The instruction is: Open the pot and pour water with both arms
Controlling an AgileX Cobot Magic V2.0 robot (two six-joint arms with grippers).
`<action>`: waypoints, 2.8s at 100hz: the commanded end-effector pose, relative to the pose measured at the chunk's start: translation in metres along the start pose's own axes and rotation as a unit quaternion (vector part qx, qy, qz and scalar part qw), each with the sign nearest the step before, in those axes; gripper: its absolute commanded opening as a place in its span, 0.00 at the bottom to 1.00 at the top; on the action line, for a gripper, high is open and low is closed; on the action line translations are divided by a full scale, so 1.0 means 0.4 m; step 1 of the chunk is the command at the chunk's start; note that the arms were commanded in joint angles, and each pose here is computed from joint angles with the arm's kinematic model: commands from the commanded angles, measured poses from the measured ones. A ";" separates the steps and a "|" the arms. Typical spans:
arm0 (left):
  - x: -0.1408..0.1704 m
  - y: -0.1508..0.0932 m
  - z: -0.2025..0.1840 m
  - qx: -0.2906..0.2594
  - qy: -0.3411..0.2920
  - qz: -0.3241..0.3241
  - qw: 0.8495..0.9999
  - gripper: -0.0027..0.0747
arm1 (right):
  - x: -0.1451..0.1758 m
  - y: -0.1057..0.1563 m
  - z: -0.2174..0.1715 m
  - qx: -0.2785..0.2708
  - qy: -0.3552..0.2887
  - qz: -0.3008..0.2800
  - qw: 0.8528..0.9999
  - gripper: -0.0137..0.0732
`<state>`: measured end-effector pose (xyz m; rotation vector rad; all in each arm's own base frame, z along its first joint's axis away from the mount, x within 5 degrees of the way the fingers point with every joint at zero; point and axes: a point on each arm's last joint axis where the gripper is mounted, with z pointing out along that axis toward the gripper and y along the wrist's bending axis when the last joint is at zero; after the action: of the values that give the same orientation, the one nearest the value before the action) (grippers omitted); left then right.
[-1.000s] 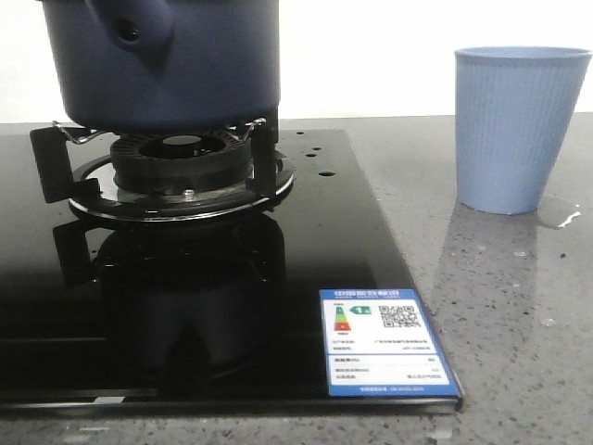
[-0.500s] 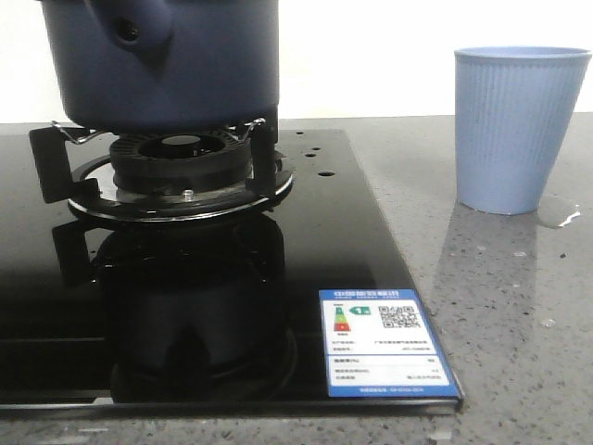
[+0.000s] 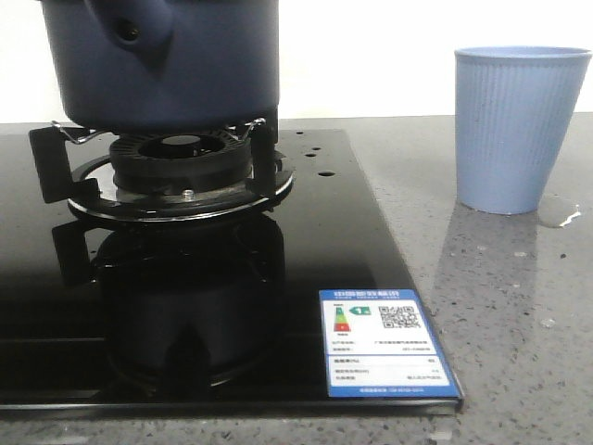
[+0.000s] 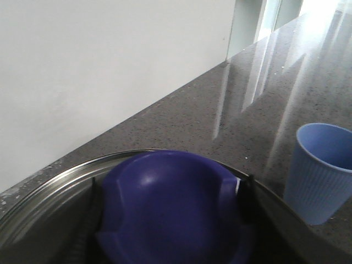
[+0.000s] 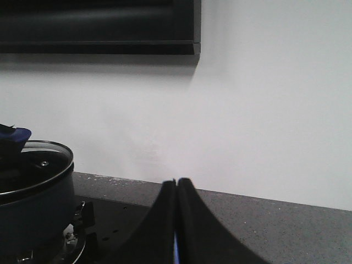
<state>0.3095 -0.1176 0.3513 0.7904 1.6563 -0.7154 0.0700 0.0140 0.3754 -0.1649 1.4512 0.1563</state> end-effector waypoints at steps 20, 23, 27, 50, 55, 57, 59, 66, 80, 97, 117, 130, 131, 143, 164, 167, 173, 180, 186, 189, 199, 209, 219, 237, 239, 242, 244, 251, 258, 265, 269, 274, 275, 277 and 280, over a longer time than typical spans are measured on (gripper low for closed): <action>-0.065 -0.021 -0.022 0.000 -0.056 -0.007 0.998 0.44 | -0.041 0.001 -0.004 -0.002 -0.047 0.001 0.999 0.08; -0.065 -0.021 -0.022 0.000 -0.056 -0.007 0.998 0.44 | -0.041 0.001 -0.004 -0.002 -0.047 0.001 0.999 0.08; -0.064 -0.021 -0.021 0.001 -0.055 -0.008 0.998 0.44 | -0.041 0.001 -0.004 -0.002 -0.047 0.001 0.999 0.08; -0.056 -0.023 -0.011 0.024 -0.055 -0.017 0.998 0.44 | -0.039 0.001 -0.002 -0.002 -0.044 0.001 0.999 0.08; -0.056 -0.021 -0.011 0.021 -0.055 -0.017 0.998 0.44 | -0.039 0.001 -0.002 -0.002 -0.044 0.001 0.999 0.08; -0.056 -0.021 -0.011 0.020 -0.055 -0.017 0.998 0.44 | -0.039 0.001 -0.002 -0.002 -0.044 0.001 0.999 0.08; -0.056 -0.021 -0.011 0.020 -0.056 -0.018 0.998 0.44 | -0.039 0.001 -0.002 -0.002 -0.044 0.001 0.999 0.08; -0.056 -0.021 -0.011 0.019 -0.056 -0.018 0.998 0.44 | -0.039 0.001 -0.002 -0.002 -0.044 0.001 0.999 0.08; -0.056 -0.021 -0.011 0.021 -0.056 -0.018 0.998 0.44 | -0.039 0.001 -0.002 -0.002 -0.044 0.001 0.999 0.08; -0.050 -0.034 -0.012 0.048 -0.041 -0.005 0.998 0.44 | -0.039 0.001 -0.002 -0.002 -0.044 0.001 0.999 0.08; -0.034 -0.037 -0.011 0.056 -0.008 0.001 0.998 0.44 | -0.039 0.001 -0.002 -0.002 -0.044 0.002 0.999 0.08; -0.035 -0.033 -0.011 0.047 -0.009 -0.001 0.999 0.45 | -0.039 0.001 -0.002 -0.003 -0.044 0.006 0.999 0.08; -0.035 -0.033 -0.011 0.046 -0.009 -0.001 0.999 0.45 | -0.039 0.001 -0.002 -0.003 -0.044 0.006 0.999 0.08; -0.040 -0.029 -0.011 0.038 -0.020 -0.012 0.999 0.63 | -0.039 0.001 -0.002 -0.004 -0.043 0.011 0.999 0.08; -0.078 -0.038 -0.032 0.033 -0.071 -0.043 0.996 0.81 | -0.034 0.001 -0.002 -0.003 -0.034 0.012 0.999 0.08; -0.086 -0.043 -0.038 0.033 -0.077 -0.041 0.996 0.79 | -0.033 0.001 -0.002 -0.002 -0.031 0.012 0.999 0.08; -0.105 -0.057 -0.057 0.031 -0.090 -0.034 0.995 0.74 | -0.032 0.001 -0.002 -0.002 -0.028 0.012 1.000 0.08; -0.129 -0.072 -0.083 0.017 -0.104 -0.020 0.994 0.63 | -0.030 0.000 -0.002 -0.001 -0.025 0.012 1.000 0.08; -0.153 -0.091 -0.114 0.001 -0.118 -0.007 0.993 0.52 | -0.029 0.000 -0.001 -0.001 -0.021 0.006 1.000 0.08; -0.162 -0.098 -0.131 -0.013 -0.125 -0.007 0.992 0.47 | -0.027 0.000 -0.001 0.000 -0.017 -0.001 1.000 0.08; -0.181 -0.119 -0.201 -0.092 -0.153 -0.028 0.984 0.35 | -0.015 -0.002 -0.001 0.003 0.008 -0.037 0.999 0.08; -0.166 -0.158 -0.278 -0.154 -0.174 -0.028 0.972 0.30 | -0.002 -0.004 -0.009 0.005 0.033 -0.083 0.996 0.07; -0.106 -0.219 -0.345 -0.176 -0.167 -0.001 0.970 0.24 | 0.006 -0.004 -0.038 0.005 0.009 -0.122 0.992 0.07; 0.067 -0.302 -0.407 -0.178 -0.143 0.001 0.974 0.09 | 0.055 -0.003 -0.095 0.008 -0.030 -0.126 0.992 0.07; 0.088 -0.310 -0.412 -0.178 -0.140 -0.001 0.974 0.06 | 0.060 -0.003 -0.101 0.008 -0.035 -0.126 0.991 0.07; 0.123 -0.321 -0.418 -0.178 -0.136 -0.004 0.975 0.02 | 0.074 -0.003 -0.106 0.007 -0.038 -0.124 0.992 0.07; 0.135 -0.325 -0.420 -0.176 -0.135 -0.006 0.975 0.01 | 0.080 -0.002 -0.110 0.006 -0.043 -0.120 0.992 0.07; 0.187 -0.346 -0.432 -0.171 -0.136 -0.012 0.976 0.01 | 0.094 0.000 -0.124 0.004 -0.057 -0.110 0.992 0.07; 0.219 -0.361 -0.443 -0.170 -0.141 -0.010 0.975 0.01 | 0.104 0.000 -0.131 0.004 -0.061 -0.106 0.992 0.07; 0.237 -0.372 -0.452 -0.171 -0.147 -0.006 0.974 0.01 | 0.106 0.000 -0.131 0.004 -0.061 -0.106 0.992 0.07; 0.242 -0.376 -0.457 -0.172 -0.151 -0.003 0.973 0.01 | 0.106 0.000 -0.131 0.003 -0.060 -0.106 0.993 0.07; 0.245 -0.380 -0.460 -0.172 -0.154 -0.001 0.973 0.01 | 0.106 0.000 -0.131 0.003 -0.060 -0.106 0.993 0.07; 0.247 -0.379 -0.459 -0.172 -0.154 -0.002 0.973 0.01 | 0.106 0.000 -0.131 0.003 -0.060 -0.106 0.993 0.07; 0.247 -0.379 -0.459 -0.172 -0.154 -0.002 0.973 0.01 | 0.106 0.000 -0.131 0.003 -0.060 -0.106 0.993 0.07; 0.247 -0.379 -0.459 -0.172 -0.154 -0.002 0.973 0.01 | 0.106 0.000 -0.131 0.003 -0.060 -0.106 0.993 0.07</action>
<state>0.0679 -0.0481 0.2918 0.4359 1.4724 -0.4604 0.0259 0.0032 0.3132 -0.3067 1.4019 -0.0027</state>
